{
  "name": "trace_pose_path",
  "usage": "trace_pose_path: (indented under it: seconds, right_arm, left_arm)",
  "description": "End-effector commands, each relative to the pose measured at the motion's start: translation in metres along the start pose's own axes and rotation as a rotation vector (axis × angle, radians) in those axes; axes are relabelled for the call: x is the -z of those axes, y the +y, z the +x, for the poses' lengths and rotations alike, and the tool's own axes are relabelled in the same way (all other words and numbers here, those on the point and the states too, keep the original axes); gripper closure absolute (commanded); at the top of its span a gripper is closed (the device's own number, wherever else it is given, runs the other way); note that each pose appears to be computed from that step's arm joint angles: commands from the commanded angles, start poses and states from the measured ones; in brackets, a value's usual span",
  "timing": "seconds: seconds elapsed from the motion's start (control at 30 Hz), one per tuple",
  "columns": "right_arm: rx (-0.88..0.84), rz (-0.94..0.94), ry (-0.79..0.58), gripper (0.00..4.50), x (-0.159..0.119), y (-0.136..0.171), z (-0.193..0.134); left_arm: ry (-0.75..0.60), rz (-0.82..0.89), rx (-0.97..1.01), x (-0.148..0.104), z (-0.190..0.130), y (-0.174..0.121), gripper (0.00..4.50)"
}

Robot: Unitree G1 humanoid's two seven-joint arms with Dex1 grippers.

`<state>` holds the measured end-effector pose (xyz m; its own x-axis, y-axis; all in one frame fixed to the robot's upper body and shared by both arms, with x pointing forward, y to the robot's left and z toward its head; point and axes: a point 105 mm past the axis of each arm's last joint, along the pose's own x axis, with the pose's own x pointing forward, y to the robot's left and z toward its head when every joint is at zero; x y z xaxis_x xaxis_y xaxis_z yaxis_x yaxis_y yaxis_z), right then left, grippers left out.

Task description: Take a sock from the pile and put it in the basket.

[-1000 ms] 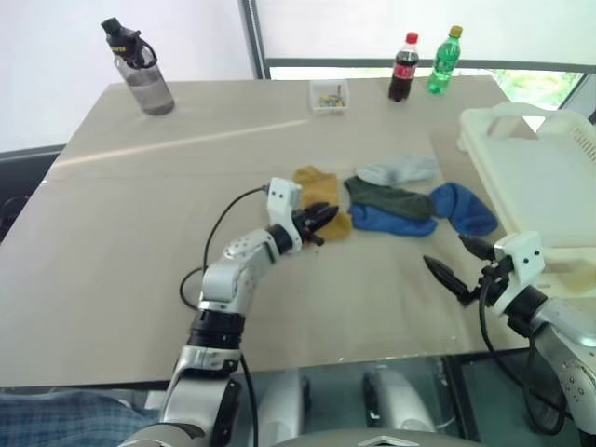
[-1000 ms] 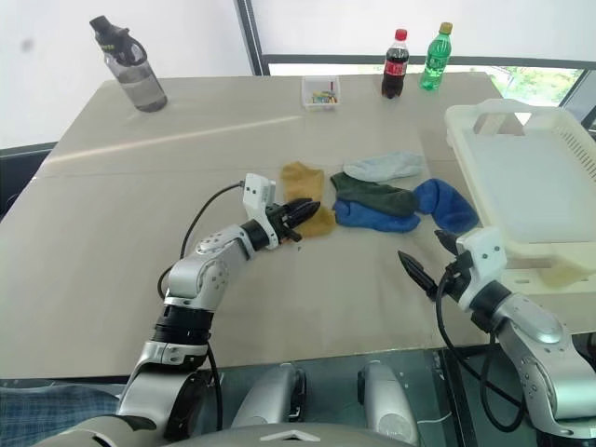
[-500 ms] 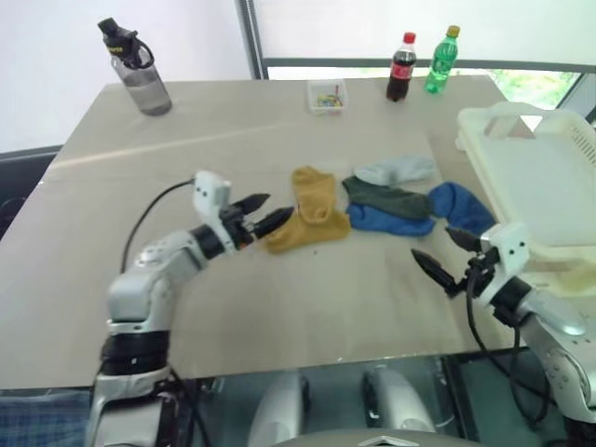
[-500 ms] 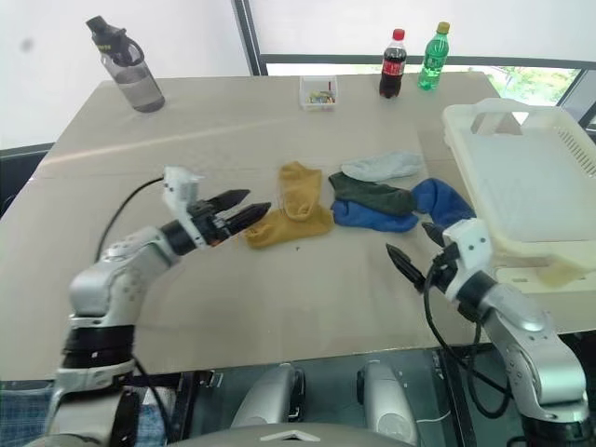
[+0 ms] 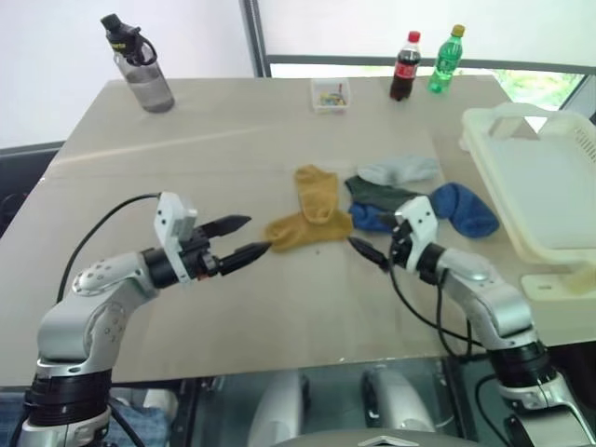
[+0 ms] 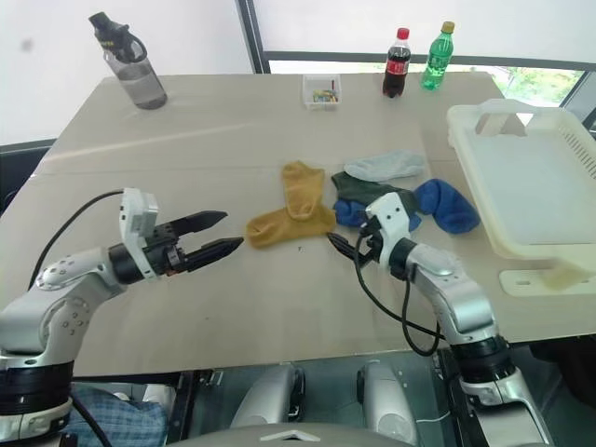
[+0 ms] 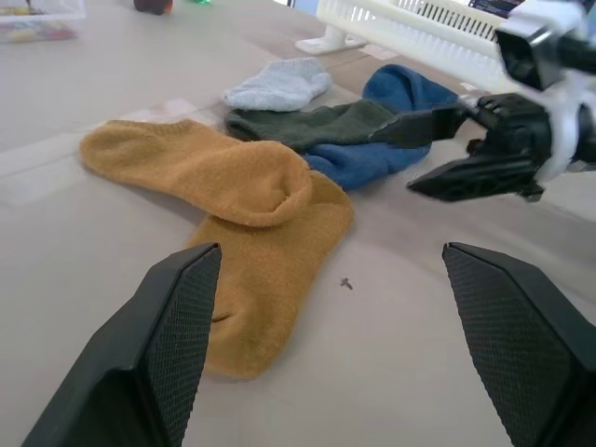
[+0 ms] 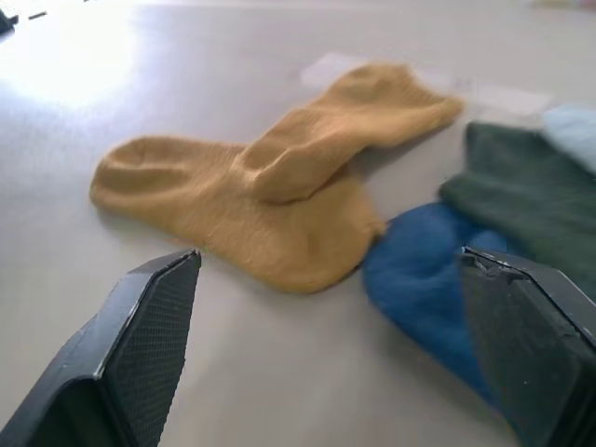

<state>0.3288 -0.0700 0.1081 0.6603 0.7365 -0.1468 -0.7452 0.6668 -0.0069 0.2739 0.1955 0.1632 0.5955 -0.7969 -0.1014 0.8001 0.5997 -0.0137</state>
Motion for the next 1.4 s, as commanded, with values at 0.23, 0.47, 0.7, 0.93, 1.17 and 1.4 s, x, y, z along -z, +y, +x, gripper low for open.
trace_pose_path:
  seconds: [0.23, 0.47, 0.7, 0.93, 1.17, 1.4]
  right_arm:
    - [-0.050, -0.070, -0.025, 1.99, -0.009, 0.000, 0.023]
    - [-0.077, -0.114, 0.004, 3.71, -0.002, 0.003, 0.039]
    - [-0.093, -0.130, 0.040, 3.71, 0.006, 0.005, 0.041]
    - [-0.126, -0.142, 0.113, 3.71, 0.015, 0.010, 0.033]
    - [-0.103, -0.147, 0.131, 3.98, 0.015, 0.006, 0.030]
    - [-0.120, -0.214, 0.160, 4.44, 0.017, 0.008, 0.030]
  left_arm:
    - [0.017, 0.101, 0.032, -0.012, -0.027, -0.012, 0.35]
    - [0.033, 0.103, 0.034, -0.011, -0.036, -0.018, 0.35]
    - [0.026, 0.104, 0.030, -0.011, -0.035, -0.021, 0.35]
    - [0.028, 0.104, 0.030, -0.010, -0.034, -0.021, 0.35]
    - [0.027, 0.107, 0.027, -0.010, -0.032, -0.019, 0.35]
    - [0.021, 0.112, 0.025, -0.011, -0.030, -0.018, 0.35]
